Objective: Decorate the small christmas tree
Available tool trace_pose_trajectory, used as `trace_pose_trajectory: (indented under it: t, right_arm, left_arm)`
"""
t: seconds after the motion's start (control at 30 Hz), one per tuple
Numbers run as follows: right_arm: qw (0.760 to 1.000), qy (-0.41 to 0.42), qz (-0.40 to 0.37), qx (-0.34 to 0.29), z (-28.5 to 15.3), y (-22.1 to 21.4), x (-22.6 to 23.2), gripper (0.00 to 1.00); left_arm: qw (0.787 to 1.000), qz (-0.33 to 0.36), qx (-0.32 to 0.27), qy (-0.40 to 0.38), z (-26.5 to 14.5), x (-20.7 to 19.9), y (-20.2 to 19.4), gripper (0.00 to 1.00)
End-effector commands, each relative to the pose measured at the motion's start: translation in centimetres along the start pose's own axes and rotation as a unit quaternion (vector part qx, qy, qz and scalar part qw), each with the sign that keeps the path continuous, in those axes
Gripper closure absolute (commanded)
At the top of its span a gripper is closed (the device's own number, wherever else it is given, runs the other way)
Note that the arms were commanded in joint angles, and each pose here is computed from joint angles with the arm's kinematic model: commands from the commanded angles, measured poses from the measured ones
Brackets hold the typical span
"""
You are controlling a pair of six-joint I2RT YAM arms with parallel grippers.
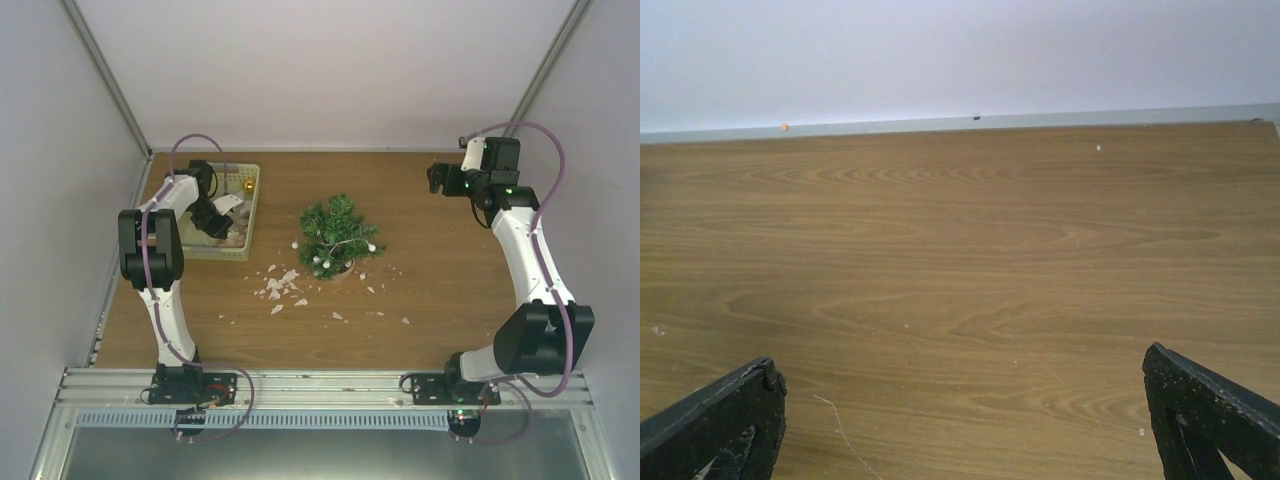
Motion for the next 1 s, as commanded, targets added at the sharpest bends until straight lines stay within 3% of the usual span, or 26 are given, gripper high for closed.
trace_pose_trajectory:
  t: [0.0,0.53,0.63,0.97]
  right_arm:
    - [1.0,-0.002,-0.013,-0.019,-0.8,0.5,0.3,0.03]
    - [1.0,0.0,-0.013,-0.021,-0.9,0.5,0.4,0.03]
    - [1.0,0.003,-0.012,-0.02,-0.8,0.5,0.4,0.03]
    - [1.0,0.003,-0.013,-0.016,-0.8,0.2,0.5,0.03]
  left_arm:
    - [1.0,0.01,-0.023,0.012,-2.3,-0.4,0.6,1.0]
    - [0.984,0.022,-0.104,0.144,-13.0,-0.4,2.3,1.0]
    - [0.98,0.021,-0.091,0.173,-12.5,0.0,2.1,0.88]
    - [0.986,0.021,-0.055,0.159,-7.9,1.1,2.4,0.93]
Point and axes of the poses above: each gripper's point midway between its finger pads, its own z axis out along the fingers, its own x axis along the line the jaws close on, y = z × x, the point moved 10 cm from there along -z, back along the fingers, and after that the axes turned 8 degrees about -z, right-handed, at the moved point
